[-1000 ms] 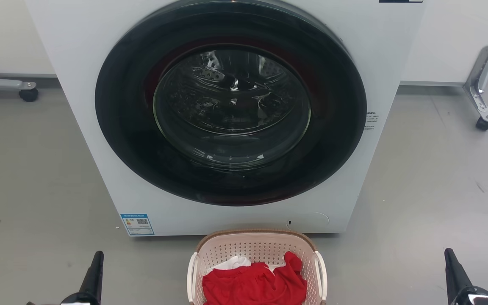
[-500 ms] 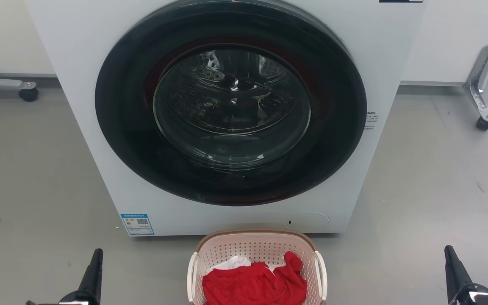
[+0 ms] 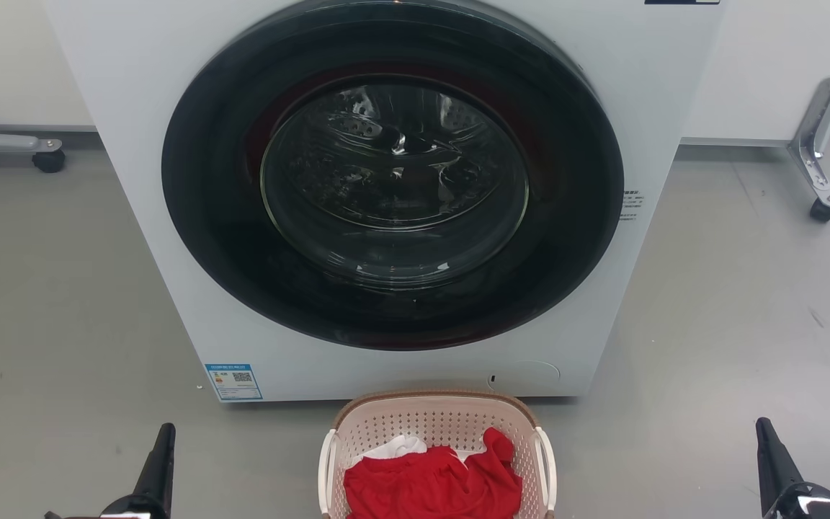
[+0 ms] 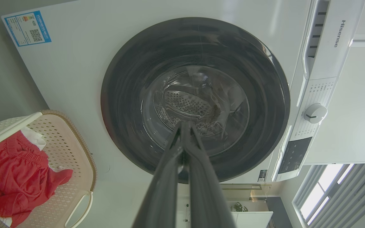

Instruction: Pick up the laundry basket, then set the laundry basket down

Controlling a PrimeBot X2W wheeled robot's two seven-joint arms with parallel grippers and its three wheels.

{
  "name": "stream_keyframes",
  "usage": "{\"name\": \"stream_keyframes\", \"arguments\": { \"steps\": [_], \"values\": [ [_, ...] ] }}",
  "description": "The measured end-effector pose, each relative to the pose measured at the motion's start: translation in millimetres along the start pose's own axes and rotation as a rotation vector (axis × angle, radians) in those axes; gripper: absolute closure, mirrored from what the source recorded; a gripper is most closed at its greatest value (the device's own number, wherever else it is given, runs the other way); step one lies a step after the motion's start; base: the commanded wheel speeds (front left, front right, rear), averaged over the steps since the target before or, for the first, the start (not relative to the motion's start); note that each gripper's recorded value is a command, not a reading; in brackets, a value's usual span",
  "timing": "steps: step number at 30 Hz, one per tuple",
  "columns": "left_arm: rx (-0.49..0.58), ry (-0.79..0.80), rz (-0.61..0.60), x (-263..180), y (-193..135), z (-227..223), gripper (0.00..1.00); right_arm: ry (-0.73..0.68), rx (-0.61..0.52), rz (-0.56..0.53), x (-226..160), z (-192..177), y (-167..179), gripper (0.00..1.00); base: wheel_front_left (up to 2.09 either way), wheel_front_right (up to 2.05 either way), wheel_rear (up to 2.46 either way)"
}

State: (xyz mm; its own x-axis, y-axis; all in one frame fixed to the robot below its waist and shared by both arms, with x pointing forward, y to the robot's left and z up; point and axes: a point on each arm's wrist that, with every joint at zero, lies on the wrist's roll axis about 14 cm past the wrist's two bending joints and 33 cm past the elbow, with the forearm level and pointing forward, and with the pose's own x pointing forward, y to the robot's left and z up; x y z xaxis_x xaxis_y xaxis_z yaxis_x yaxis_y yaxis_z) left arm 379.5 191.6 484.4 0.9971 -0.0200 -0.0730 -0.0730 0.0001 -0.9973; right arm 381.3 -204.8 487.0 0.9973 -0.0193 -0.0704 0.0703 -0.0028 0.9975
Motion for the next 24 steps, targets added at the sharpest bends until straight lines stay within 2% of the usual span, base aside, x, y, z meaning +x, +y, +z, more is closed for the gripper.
{"name": "stream_keyframes", "arguments": {
  "steps": [24],
  "values": [
    [0.0, 0.0, 0.0, 0.0, 0.0, -0.1, 1.0, 0.0, 0.0, 0.0, 0.0, 0.0, 0.0, 1.0, 0.0, 0.0, 0.0]
  ]
}}
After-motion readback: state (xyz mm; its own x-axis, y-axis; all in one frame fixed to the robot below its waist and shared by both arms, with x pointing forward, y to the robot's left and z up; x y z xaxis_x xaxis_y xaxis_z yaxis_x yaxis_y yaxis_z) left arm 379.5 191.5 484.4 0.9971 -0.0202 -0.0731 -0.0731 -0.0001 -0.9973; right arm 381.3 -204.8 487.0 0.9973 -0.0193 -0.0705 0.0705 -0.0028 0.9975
